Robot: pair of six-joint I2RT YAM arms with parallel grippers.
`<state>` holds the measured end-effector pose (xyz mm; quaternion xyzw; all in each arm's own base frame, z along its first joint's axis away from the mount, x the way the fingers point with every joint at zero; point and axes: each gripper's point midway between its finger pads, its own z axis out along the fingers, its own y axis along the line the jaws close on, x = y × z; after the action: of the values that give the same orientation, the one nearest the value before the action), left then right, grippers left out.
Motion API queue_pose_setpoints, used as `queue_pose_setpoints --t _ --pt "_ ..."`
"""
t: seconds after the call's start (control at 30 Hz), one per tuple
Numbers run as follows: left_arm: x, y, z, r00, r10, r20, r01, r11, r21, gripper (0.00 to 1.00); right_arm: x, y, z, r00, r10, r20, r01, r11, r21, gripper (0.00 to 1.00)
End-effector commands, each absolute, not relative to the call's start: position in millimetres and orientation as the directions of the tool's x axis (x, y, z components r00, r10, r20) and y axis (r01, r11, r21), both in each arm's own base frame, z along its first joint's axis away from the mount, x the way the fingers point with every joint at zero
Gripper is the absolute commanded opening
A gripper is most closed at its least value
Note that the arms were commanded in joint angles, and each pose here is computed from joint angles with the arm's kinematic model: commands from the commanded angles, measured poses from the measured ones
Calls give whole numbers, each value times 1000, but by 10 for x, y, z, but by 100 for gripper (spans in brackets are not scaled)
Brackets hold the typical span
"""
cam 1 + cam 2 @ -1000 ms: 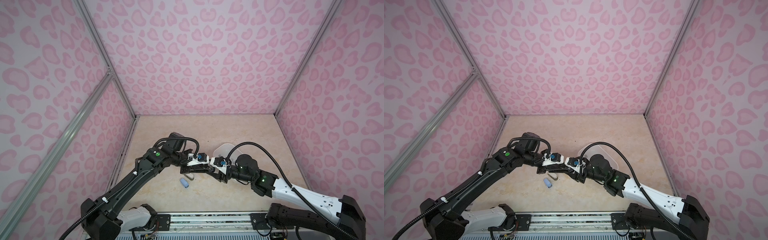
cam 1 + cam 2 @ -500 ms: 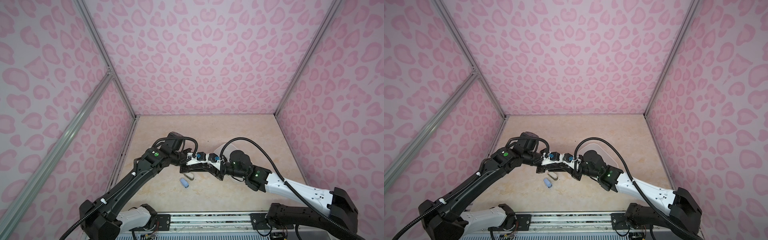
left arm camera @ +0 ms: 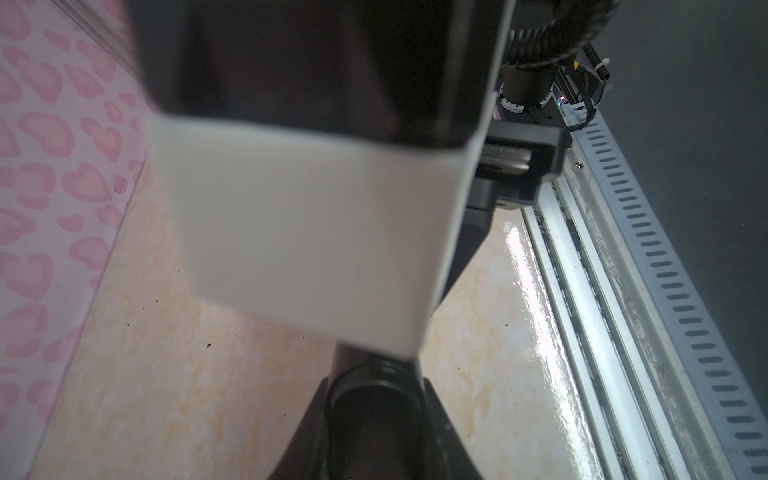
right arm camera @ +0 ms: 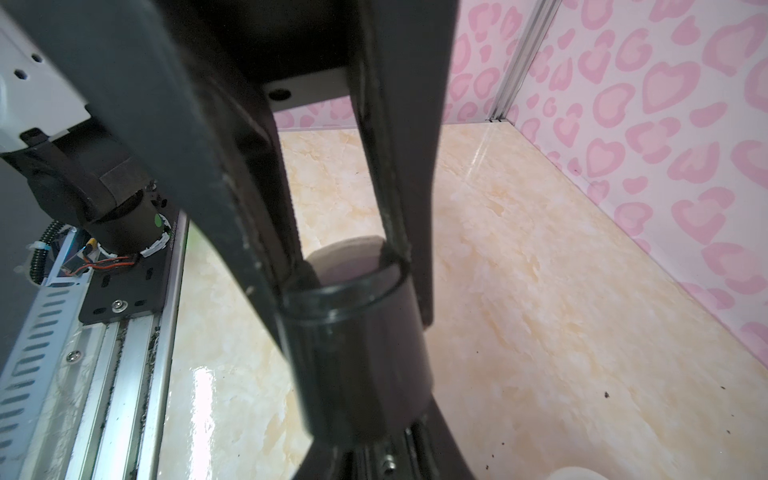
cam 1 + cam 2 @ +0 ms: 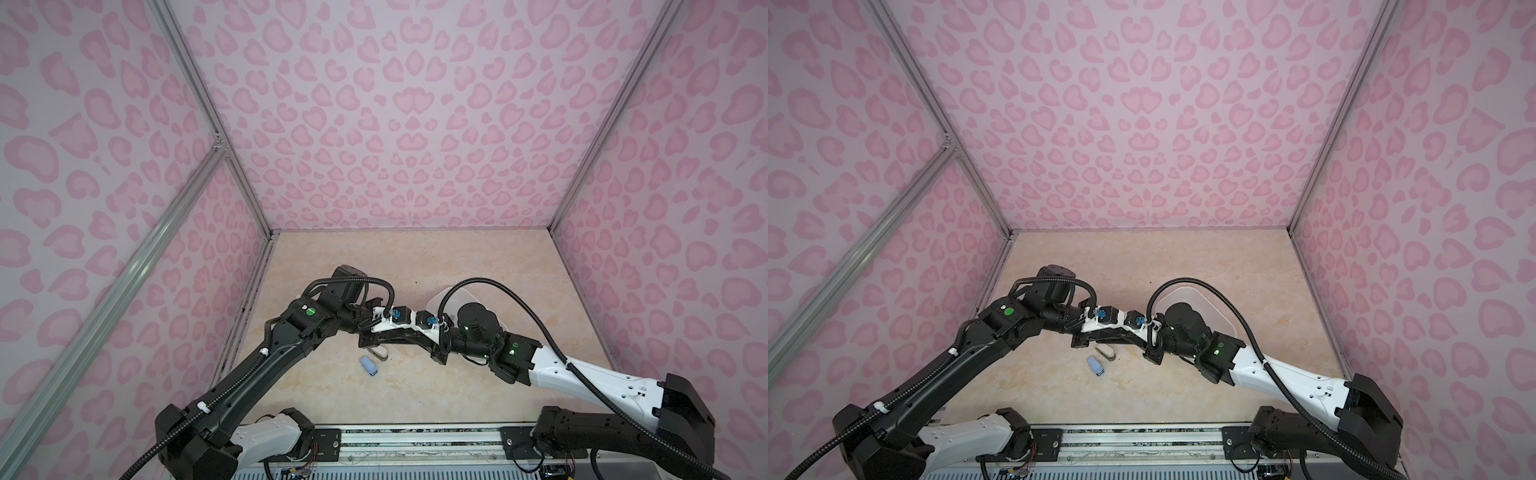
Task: Load the staples into the stapler
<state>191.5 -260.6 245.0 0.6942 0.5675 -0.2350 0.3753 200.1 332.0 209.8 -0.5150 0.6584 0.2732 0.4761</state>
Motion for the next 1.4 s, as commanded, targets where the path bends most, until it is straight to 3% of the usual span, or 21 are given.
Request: queue_pose_setpoints --t 0.0,0.57,0.7,1.0,1.3,1.37 --pt "1912 -2651 2562 280 568 -774 955 -82 285 4 2042 3315 2081 -24 -417 -909 -931 341 -132 19" --pt "2293 -2238 2717 247 500 -830 937 94 336 4 2172 2906 2078 -65 -376 -924 -906 410 -103 0" --pt "2417 -2097 2800 231 472 -851 927 157 339 4 2131 2836 2124 -37 -357 -933 -908 402 -118 0" --pt "2494 -1939 2755 206 447 -871 931 185 315 4 2042 2794 2236 -7 -313 -950 -925 364 -113 0" --pt "2767 -1741 2736 135 439 -888 917 285 280 4 2089 2663 2400 -22 -233 -972 -906 416 -79 0" --pt "2853 -1714 2724 109 446 -888 908 319 272 11 2048 2707 2419 -17 -234 -972 -921 383 -76 0"
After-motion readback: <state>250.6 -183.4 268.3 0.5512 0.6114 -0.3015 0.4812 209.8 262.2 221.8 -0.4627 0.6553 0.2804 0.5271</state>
